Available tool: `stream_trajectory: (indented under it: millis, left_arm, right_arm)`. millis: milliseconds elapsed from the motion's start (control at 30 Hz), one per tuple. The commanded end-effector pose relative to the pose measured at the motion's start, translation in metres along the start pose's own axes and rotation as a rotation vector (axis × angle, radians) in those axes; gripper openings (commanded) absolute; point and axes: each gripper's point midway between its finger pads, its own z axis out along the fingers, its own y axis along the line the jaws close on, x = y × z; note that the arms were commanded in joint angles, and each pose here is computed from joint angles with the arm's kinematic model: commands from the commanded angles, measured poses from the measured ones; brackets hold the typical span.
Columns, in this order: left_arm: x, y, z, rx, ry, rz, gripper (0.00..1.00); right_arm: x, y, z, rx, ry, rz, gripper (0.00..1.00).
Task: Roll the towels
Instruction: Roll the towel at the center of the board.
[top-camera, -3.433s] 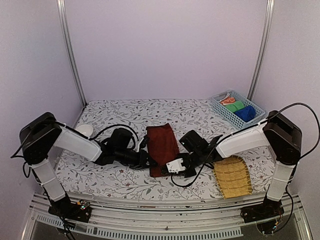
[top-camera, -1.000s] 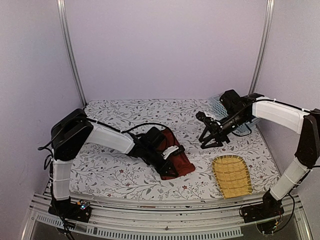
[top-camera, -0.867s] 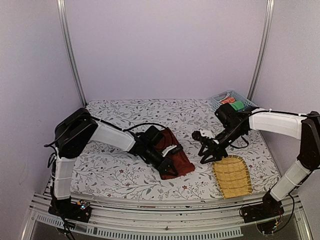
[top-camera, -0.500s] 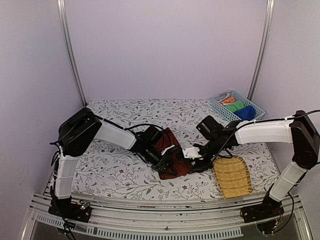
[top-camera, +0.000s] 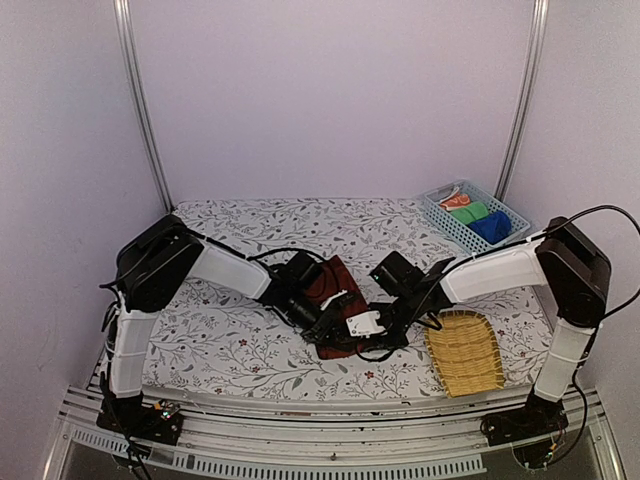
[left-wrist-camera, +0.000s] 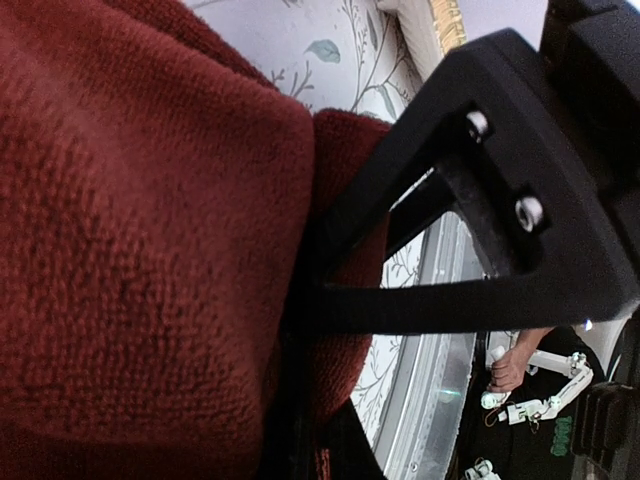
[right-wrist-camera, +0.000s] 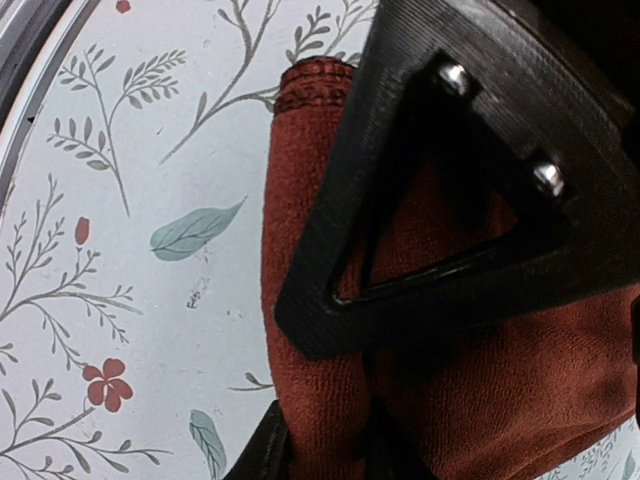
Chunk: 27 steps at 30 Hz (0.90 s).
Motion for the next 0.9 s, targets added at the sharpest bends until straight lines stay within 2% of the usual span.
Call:
stream_trajectory:
  millis: [0, 67, 167, 333, 467, 533, 667, 767, 867]
  left_arm:
    - [0.019, 0.031, -0.006, -0.120, 0.008, -0.093, 0.09]
    - [0.010, 0.028, -0.017, -0.196, -0.053, -0.033, 0.19]
    - [-0.001, 0.014, -0.044, -0.288, -0.176, 0.067, 0.30]
    - [-0.009, -0.018, -0.096, -0.433, -0.439, 0.234, 0.37]
    - [0.010, -0.037, -0.107, -0.576, -0.536, 0.403, 0.39]
    - [0.025, -0.049, -0.098, -0.658, -0.533, 0.565, 0.37]
    - [0.037, -0.059, -0.083, -0.810, -0.509, 0.757, 0.36]
    - [0.033, -0.060, -0.063, -0.860, -0.414, 0.856, 0.38]
    - [0.029, -0.051, -0.037, -0.901, -0.268, 0.952, 0.39]
  right_arm:
    - [0.008, 0.019, 0.011, -0.088, 0.020, 0.025, 0.18]
    - [0.008, 0.027, 0.010, -0.146, 0.017, 0.047, 0.12]
    - [0.007, 0.044, 0.007, -0.249, 0.003, 0.086, 0.10]
    - [0.007, 0.053, -0.001, -0.431, -0.033, 0.220, 0.09]
    - [0.006, 0.039, 0.000, -0.579, -0.066, 0.378, 0.09]
    - [0.007, 0.033, 0.003, -0.647, -0.074, 0.453, 0.09]
    - [0.019, 0.031, 0.020, -0.766, -0.048, 0.583, 0.08]
    - [0.021, 0.033, 0.023, -0.814, -0.036, 0.625, 0.08]
    - [0.024, 0.035, 0.025, -0.818, -0.022, 0.629, 0.08]
